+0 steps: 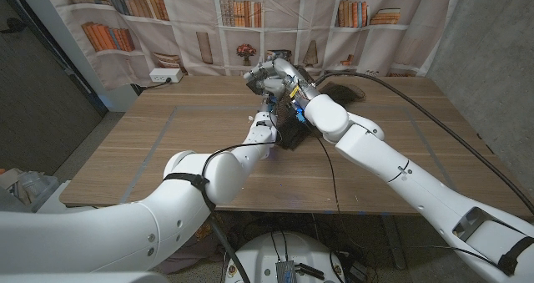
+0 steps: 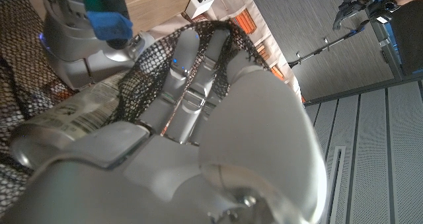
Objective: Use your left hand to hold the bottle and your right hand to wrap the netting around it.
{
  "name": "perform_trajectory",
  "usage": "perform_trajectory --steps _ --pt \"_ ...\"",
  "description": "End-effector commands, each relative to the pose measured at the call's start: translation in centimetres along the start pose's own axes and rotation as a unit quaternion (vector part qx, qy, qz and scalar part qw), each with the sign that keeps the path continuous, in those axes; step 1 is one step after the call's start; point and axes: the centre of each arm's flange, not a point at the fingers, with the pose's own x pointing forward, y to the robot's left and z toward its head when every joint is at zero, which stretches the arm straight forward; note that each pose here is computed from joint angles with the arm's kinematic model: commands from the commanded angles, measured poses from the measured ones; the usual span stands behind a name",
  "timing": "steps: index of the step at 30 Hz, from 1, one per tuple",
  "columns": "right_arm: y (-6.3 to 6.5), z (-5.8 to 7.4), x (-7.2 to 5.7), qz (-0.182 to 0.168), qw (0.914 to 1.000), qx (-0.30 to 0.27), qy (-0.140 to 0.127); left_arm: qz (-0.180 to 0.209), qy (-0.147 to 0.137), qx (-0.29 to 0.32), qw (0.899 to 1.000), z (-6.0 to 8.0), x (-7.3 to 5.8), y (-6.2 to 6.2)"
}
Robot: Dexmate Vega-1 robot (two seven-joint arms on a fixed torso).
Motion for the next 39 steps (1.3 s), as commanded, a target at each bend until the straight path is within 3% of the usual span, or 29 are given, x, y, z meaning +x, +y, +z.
perform_trajectory --steps 1,11,25,39 --pt "0.8 -0.5 -1.8 0.019 0.9997 0.013 0.011 -0.004 -0.006 -0.02 1.0 0.1 0.3 -0.3" --pt "1.1 -0.6 -2.0 0.019 0.9997 0.009 0.016 -0.018 0.003 -0.045 0.999 -0.9 0.5 -1.0" --pt "0.8 -0.8 -1.8 0.013 0.9997 0.008 0.018 -0.016 0.022 -0.052 0.998 -1.6 -0.1 -0.4" --pt "-0.7 0.3 -0.8 -0.011 0.9999 0.007 0.001 0.003 0.059 -0.043 0.997 -2.6 -0.8 0.5"
